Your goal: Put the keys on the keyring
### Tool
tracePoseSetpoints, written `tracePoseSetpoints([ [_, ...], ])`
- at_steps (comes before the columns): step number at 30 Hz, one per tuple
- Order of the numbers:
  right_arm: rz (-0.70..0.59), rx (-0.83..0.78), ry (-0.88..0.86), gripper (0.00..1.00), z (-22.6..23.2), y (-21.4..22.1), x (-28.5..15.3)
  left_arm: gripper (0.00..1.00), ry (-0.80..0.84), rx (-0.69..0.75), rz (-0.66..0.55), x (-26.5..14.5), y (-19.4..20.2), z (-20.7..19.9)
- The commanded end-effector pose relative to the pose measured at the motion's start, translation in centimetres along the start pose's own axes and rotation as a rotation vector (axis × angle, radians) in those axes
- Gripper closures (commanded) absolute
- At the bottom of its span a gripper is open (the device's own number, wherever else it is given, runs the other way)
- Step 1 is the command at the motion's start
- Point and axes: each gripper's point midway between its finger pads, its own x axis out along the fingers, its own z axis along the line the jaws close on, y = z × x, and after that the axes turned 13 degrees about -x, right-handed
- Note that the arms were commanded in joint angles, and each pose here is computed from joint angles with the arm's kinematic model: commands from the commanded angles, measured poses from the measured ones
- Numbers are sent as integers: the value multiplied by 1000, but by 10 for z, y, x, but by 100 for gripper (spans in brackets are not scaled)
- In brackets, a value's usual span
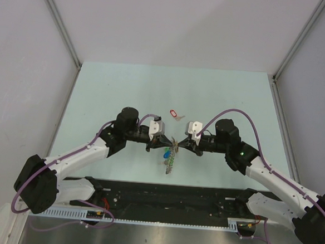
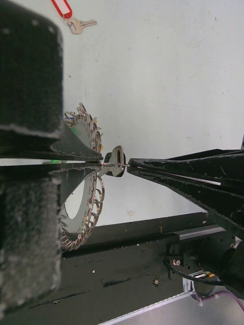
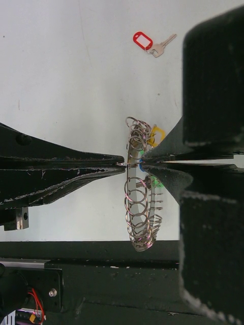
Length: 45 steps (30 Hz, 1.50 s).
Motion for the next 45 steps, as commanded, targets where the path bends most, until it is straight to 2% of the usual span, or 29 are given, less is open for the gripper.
tracePoseSetpoints([
  [1, -50, -45, 14, 100, -7, -19, -2, 100, 5, 68, -64, 0, -27, -1],
  [45, -40, -32, 9, 100, -6, -14, 3, 100, 12, 67, -67, 0, -28, -3],
])
